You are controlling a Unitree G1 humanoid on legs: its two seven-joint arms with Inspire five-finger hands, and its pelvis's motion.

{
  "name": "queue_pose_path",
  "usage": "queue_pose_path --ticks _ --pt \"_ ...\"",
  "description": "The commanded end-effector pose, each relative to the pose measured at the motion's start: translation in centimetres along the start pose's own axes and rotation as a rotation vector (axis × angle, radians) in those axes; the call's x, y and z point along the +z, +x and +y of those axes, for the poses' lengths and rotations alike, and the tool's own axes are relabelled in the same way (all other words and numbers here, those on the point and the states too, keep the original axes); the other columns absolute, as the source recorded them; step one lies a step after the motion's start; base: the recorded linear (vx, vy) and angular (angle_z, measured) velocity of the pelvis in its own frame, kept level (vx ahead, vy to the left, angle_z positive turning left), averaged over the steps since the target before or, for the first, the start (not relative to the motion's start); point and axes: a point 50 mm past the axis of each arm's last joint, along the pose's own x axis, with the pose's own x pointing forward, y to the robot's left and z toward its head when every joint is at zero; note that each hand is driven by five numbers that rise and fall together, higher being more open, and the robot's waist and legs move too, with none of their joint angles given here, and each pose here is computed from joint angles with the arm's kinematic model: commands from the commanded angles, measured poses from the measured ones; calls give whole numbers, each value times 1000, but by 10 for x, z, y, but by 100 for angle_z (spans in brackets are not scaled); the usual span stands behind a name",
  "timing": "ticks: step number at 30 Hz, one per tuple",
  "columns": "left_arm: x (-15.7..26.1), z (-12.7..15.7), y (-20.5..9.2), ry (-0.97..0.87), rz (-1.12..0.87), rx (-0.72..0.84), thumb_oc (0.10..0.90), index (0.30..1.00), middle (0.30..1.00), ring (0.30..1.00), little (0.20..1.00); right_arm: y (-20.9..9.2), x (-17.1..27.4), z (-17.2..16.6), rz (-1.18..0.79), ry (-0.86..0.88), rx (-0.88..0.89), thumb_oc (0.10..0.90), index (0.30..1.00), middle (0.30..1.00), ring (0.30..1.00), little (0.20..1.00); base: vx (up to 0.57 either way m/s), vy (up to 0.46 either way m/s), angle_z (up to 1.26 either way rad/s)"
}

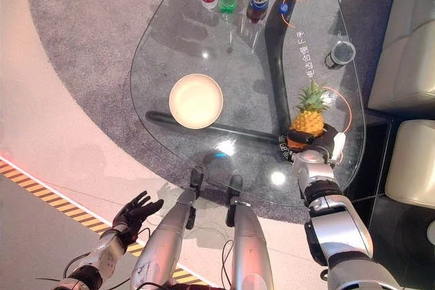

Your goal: Pick up the fruit to the plate

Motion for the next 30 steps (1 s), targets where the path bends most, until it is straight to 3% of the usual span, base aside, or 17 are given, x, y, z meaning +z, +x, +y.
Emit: queue_pose_path --ticks 1,12,19,26,30 --pt "-8 23 -11 -55 -30 88 800 900 900 900 900 -7 51 -14 -314 11 -66 100 300 300 300 200 0 0 0" --pt "-2 44 -20 -253 -173 193 800 900 900 900 900 -63 57 13 -530 159 204 100 300 300 300 200 0 0 0" --pt "45 47 -25 -483 -455 192 800 900 900 900 900 -103 60 32 -666 185 469 100 300 300 300 200 9 -8 0" --pt "103 20 -37 -337 -721 52 800 900 900 900 900 -133 72 39 -802 170 680 100 300 300 300 200 13 -27 3" --pt "136 -8 -52 -241 -849 -118 800 900 900 900 900 -149 82 40 -885 163 780 100 300 300 300 200 -2 -16 1"
